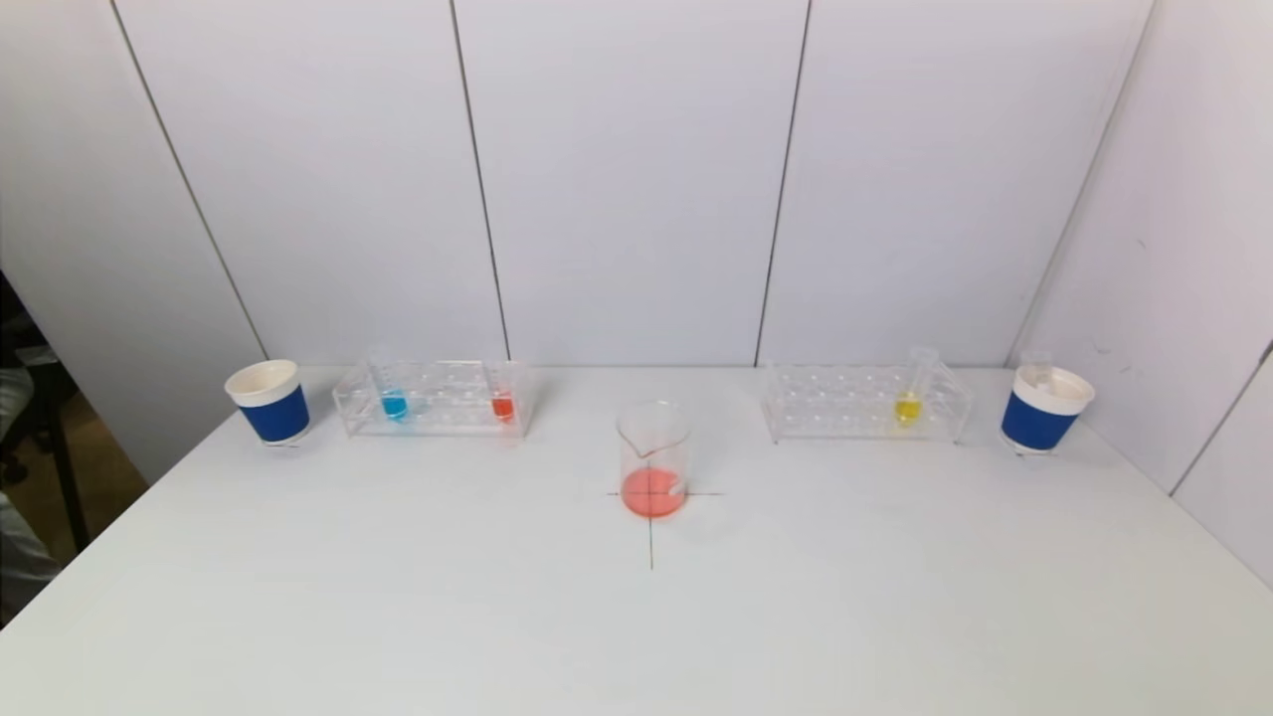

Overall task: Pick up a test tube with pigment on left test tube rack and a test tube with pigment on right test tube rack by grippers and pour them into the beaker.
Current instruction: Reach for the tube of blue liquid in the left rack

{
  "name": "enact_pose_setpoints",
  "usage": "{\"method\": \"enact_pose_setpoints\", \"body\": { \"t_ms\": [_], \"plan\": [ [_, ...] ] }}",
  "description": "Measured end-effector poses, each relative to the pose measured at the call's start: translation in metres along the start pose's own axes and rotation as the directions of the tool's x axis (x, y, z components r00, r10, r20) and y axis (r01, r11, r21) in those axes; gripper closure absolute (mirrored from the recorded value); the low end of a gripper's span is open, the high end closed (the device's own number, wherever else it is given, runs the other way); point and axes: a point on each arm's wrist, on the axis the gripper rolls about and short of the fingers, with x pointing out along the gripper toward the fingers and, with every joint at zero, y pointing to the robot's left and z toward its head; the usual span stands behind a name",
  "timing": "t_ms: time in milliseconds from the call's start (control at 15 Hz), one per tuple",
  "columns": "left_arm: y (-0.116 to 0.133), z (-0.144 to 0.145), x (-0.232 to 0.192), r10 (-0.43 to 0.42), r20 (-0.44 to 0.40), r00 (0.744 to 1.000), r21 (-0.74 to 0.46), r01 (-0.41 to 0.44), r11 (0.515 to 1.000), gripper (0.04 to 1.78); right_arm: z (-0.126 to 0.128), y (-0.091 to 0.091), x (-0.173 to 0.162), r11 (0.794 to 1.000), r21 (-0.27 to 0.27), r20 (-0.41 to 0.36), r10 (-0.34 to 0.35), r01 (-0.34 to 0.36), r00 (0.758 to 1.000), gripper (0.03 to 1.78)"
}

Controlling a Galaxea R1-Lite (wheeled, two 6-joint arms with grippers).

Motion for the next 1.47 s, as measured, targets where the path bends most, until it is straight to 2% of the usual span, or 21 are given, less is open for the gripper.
{"method": "enact_pose_setpoints", "body": {
  "t_ms": [1467],
  "plan": [
    [0.0,-0.0001,0.0,0.0,0.0,1.0,-0.005,0.0,1.0,0.09,0.0,0.0,0.0,1.0,0.0,0.001,0.0,0.0,1.0,0.04]
  ]
}}
